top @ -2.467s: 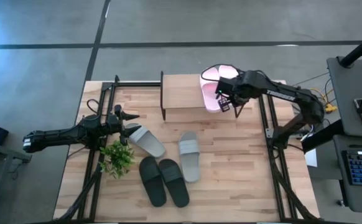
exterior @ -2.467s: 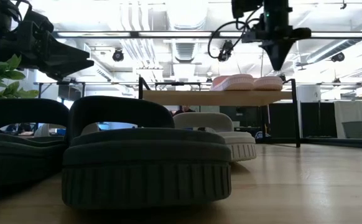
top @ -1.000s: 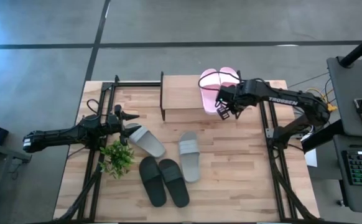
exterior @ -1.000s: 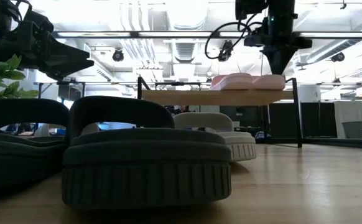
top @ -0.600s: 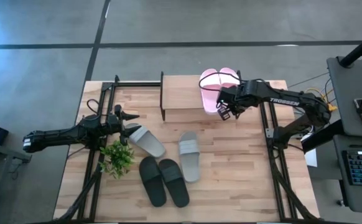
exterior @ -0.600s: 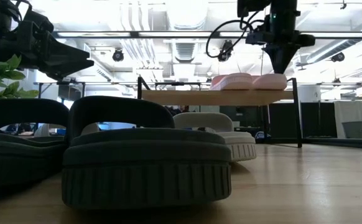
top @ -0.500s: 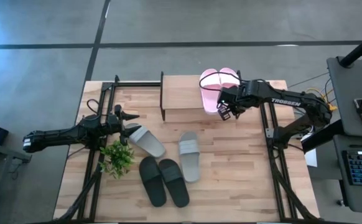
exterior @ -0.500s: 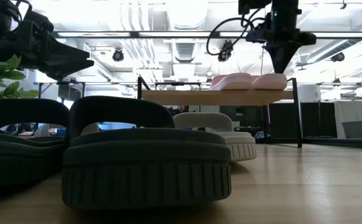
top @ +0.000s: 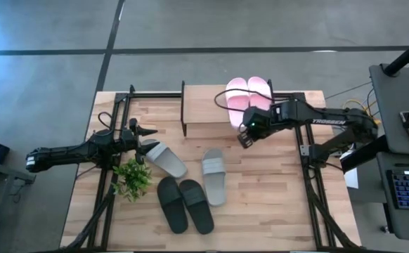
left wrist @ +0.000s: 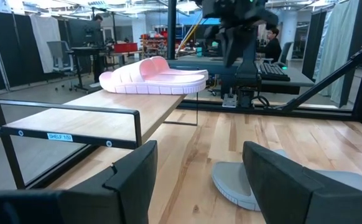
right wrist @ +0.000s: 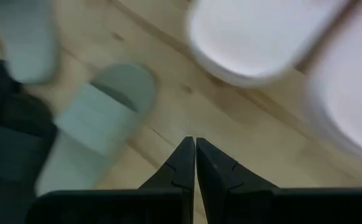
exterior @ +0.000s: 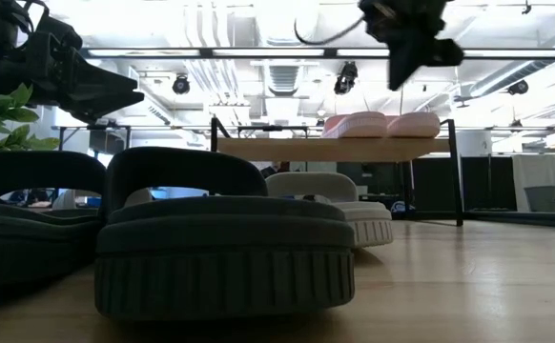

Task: Pick and place slides into the shelf
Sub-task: Adjust the pink slides on the shelf

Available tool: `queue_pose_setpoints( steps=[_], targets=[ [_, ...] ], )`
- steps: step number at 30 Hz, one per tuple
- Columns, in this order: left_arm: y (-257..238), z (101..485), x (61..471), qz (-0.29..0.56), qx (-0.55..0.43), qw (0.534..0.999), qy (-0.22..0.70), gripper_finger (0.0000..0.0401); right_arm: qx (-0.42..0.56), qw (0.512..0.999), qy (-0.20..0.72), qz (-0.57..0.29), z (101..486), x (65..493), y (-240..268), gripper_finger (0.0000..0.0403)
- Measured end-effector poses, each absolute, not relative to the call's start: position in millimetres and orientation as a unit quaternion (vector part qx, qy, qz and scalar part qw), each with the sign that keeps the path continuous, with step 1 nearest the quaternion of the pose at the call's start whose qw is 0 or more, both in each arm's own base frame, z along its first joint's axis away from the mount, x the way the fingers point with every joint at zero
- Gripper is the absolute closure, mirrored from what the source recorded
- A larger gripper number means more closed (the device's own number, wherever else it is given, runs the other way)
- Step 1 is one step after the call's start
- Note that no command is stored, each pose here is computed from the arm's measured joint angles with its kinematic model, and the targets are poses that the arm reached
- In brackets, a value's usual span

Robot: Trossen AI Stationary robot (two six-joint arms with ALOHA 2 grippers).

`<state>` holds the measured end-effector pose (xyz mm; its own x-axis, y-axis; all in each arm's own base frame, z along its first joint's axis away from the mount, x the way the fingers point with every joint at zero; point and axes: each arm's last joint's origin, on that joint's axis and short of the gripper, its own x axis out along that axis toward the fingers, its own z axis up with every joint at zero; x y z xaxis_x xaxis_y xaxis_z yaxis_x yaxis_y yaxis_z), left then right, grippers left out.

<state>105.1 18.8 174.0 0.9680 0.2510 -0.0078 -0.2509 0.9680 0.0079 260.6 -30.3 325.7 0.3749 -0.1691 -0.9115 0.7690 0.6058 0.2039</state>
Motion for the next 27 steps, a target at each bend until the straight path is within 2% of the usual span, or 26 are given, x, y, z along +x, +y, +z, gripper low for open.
queue_pose_setpoints(
  steps=[4,11,27],
  targets=[
    [19,174,105,0.126,0.003,0.992,0.004,0.0178,0.324,0.777,0.450,-0.296,320,276,-29,0.0394],
    [19,174,105,0.126,0.004,0.992,0.004,0.0178,0.325,0.761,0.478,-0.294,302,292,-30,0.0394],
    [19,174,105,0.126,0.004,0.992,0.004,0.0178,0.311,0.769,0.450,-0.330,297,300,-39,0.0394]
  ],
)
